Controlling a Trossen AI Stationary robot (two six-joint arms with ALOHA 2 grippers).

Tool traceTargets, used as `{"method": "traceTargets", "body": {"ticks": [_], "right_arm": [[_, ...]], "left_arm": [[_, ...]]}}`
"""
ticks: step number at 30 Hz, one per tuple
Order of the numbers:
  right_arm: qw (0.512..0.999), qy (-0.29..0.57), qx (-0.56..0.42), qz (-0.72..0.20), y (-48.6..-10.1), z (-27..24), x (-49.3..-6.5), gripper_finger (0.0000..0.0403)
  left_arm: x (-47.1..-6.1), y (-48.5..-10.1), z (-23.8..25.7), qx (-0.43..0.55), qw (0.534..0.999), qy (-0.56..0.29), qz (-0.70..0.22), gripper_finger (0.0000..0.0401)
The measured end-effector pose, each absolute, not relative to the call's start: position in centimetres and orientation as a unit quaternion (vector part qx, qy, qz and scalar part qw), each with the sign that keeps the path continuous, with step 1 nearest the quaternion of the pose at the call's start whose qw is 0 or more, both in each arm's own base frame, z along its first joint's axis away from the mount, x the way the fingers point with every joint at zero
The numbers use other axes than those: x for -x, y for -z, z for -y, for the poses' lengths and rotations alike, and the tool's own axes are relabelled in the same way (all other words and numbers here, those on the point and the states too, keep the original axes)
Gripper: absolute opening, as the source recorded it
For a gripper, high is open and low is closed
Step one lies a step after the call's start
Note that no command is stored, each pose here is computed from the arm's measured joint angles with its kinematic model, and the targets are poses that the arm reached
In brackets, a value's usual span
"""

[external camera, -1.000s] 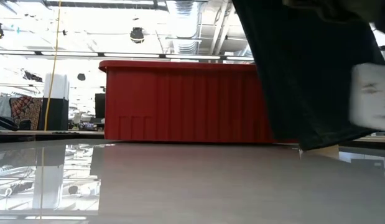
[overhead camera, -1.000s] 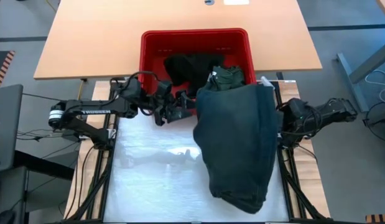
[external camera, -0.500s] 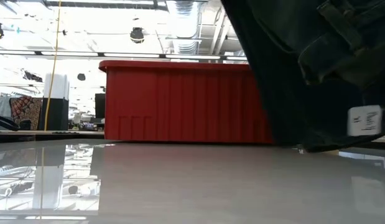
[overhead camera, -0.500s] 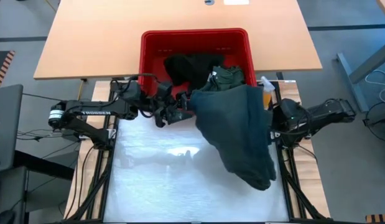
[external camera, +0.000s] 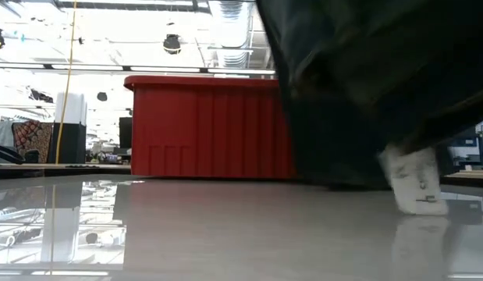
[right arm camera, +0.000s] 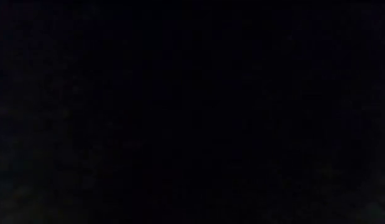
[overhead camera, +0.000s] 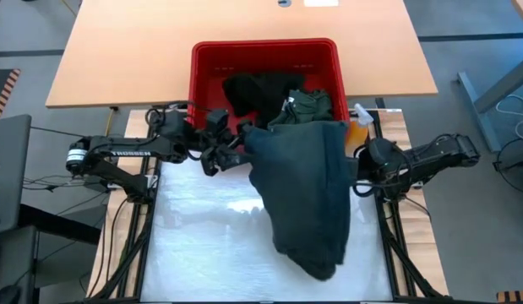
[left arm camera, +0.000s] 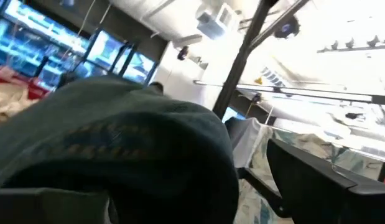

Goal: Fold laundry
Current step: Fold the black pants

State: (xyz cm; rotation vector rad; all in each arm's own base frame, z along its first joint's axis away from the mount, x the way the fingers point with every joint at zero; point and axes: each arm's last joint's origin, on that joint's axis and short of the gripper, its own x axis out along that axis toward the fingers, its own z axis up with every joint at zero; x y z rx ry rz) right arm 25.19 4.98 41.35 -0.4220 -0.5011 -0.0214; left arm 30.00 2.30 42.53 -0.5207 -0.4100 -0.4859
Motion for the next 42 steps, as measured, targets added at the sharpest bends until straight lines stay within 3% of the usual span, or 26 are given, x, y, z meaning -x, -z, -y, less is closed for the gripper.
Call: {"method": "traceTargets", "body": {"ticks": [6,10,14,17,19,21,33,37,42], "right_arm": [[0.935,-0.028,0.253,0.249,-41.1,-5.4,-25.2,0.0021],[0.924,-0.032,0.292,0.246,-41.0,-5.7,-25.3,0.0021],[0.919,-0.028,0.304,0.25,-41.2,-5.6,-24.9,0.0021],[0.921,-0.027,0.298,0.25,-41.5,-5.5,-24.4,0.0026],[0.932,-0.011,0.269,0.244,-41.8,-5.3,-24.0,0.0031],[0.944,0.007,0.229,0.237,-42.0,-5.0,-23.6,0.0039],[0.998,0.051,0.021,0.039,-40.3,-3.7,-20.1,0.0095],[0.994,0.054,-0.094,0.023,-40.5,-3.2,-17.6,0.0112],[0.987,0.029,-0.149,0.059,-40.2,-3.5,-16.0,0.0125]], "left_arm": [[-30.1,-42.5,-2.3,0.257,0.918,0.228,0.199,0.0288],[-30.1,-42.4,-2.4,0.264,0.92,0.214,0.198,0.0257],[-30.3,-42.1,-2.5,0.27,0.924,0.199,0.185,0.0186],[-30.5,-41.8,-2.5,0.265,0.929,0.192,0.175,0.0107],[-30.5,-41.8,-2.5,0.262,0.93,0.191,0.174,0.0046],[-30.4,-41.9,-2.8,0.264,0.929,0.188,0.179,0.0018],[-29.6,-45.0,-4.1,0.24,0.924,0.234,0.185,0.0007],[-29.6,-45.1,-4.3,0.241,0.929,0.23,0.161,0.0007],[-29.7,-44.8,-5.0,0.244,0.933,0.217,0.147,0.0006]]}}
